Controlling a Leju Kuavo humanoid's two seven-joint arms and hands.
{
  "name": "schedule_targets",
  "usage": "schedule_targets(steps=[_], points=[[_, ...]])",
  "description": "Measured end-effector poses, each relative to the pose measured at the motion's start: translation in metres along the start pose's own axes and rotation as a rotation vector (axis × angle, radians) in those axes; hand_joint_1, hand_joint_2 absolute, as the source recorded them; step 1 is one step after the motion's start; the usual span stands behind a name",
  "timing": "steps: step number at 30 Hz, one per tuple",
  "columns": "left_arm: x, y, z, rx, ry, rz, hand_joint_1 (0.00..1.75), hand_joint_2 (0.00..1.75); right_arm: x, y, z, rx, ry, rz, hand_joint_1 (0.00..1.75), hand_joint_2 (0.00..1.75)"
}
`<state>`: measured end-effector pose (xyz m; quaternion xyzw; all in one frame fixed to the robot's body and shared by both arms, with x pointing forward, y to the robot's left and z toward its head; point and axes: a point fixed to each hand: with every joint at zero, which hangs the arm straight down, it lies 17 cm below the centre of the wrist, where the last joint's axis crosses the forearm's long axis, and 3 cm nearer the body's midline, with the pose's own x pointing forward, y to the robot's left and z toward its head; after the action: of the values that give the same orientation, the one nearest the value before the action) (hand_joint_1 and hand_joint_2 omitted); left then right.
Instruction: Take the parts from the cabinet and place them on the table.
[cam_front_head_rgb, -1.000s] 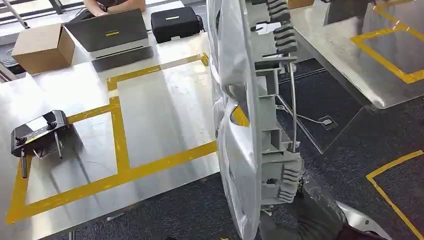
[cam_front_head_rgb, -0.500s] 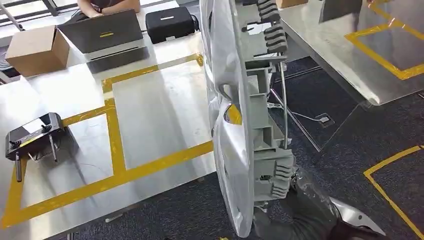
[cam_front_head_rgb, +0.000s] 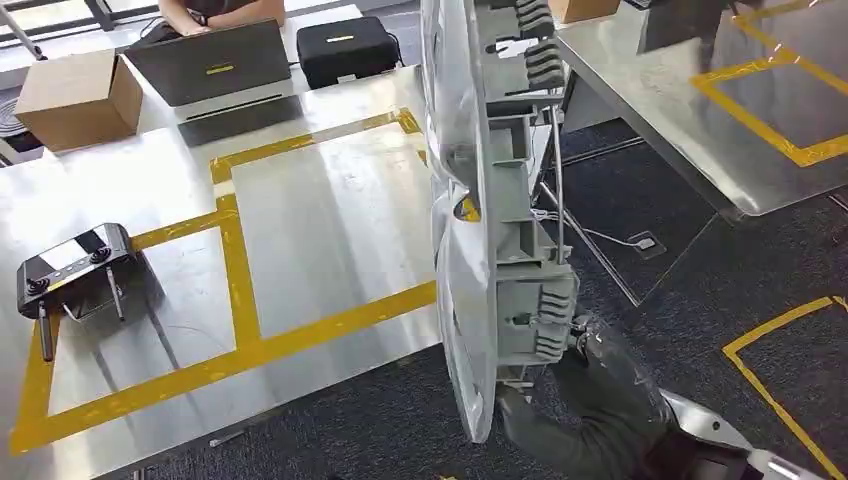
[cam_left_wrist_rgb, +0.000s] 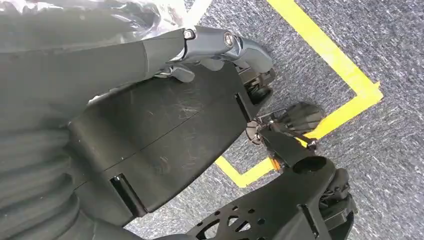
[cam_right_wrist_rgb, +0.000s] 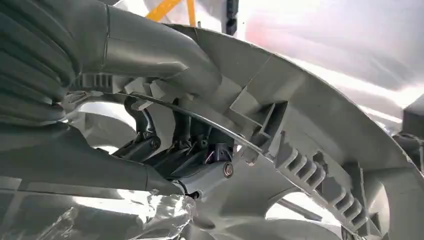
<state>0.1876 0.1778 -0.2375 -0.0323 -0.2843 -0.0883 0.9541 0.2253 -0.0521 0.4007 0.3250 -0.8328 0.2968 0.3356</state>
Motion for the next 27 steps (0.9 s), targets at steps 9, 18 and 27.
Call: schedule_targets(steps=[9, 18, 27], points=[[0.001, 0.000, 0.000, 0.001, -0.002, 0.001, 0.00, 1.75, -0.015, -0.011, -0.006, -0.015, 0.060, 0.050, 1.75, 1.75], [0.002, -0.002, -0.001, -0.004, 0.004, -0.005, 0.00, 1.75, -0.030, -0.029, -0.025, -0.020, 0.108, 0.138, 1.75, 1.75], [0.006, -0.006, -0.002, -0.017, 0.015, -0.024, 0.00, 1.75, -0.058, -0.038, -0.058, 0.005, 0.179, 0.208, 1.75, 1.75]])
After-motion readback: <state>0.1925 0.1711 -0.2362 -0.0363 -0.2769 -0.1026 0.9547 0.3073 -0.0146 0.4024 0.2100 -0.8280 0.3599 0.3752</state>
